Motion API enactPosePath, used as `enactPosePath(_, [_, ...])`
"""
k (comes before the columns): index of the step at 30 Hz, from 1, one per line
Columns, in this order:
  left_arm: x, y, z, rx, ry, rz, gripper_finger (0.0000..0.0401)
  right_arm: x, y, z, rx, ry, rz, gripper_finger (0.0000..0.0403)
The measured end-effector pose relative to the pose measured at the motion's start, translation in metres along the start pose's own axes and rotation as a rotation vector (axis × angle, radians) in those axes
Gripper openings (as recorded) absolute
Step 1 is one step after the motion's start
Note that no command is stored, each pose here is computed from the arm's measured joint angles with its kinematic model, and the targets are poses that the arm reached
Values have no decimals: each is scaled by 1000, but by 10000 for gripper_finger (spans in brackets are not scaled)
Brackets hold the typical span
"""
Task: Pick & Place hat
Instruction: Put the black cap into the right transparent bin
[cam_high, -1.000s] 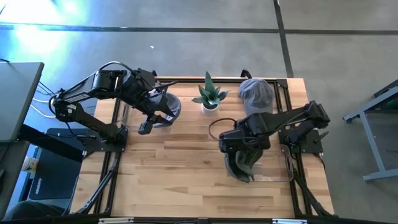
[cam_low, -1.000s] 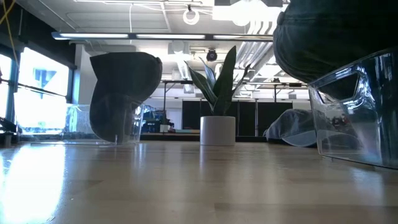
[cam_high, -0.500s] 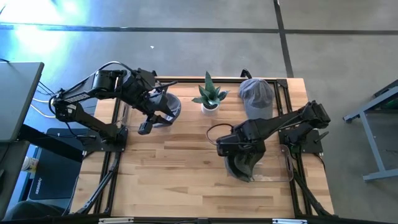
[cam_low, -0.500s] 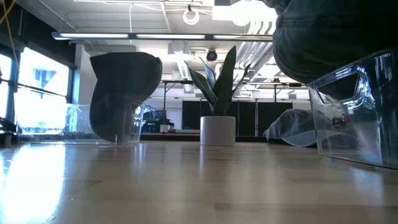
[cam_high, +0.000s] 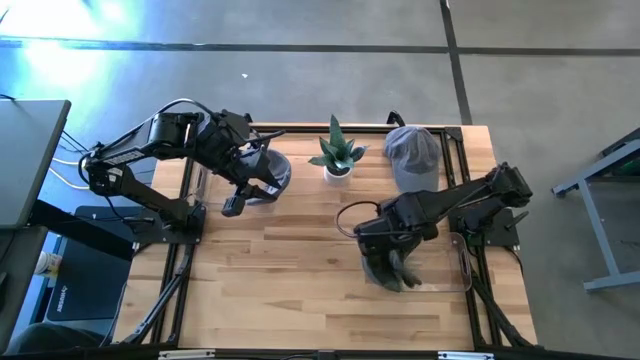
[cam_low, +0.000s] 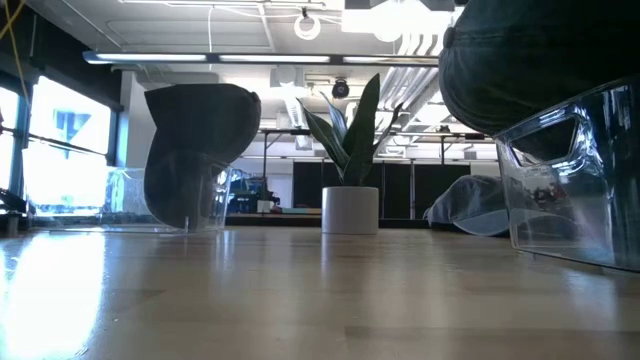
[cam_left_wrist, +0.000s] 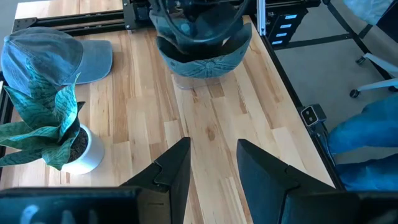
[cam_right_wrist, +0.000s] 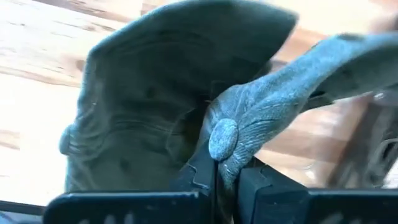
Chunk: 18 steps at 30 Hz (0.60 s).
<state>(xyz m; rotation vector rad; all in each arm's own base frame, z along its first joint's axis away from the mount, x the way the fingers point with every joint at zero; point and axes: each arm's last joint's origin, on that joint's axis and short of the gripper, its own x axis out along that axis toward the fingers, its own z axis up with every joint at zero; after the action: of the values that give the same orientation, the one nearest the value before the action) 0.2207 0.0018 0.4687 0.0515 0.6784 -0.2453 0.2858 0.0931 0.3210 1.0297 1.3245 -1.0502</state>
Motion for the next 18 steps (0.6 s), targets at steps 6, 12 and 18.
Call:
enactPosePath(6, [0,0,0,0,0,1,126,-12,1,-5,-149,-25,50,8])
enactPosePath(12, [0,0,0,0,0,4,126,-20,0,-10,-241,-17,70,6])
enactPosePath(18, [0,0,0,0,0,6,126,-22,-2,-15,-276,-27,77,11])
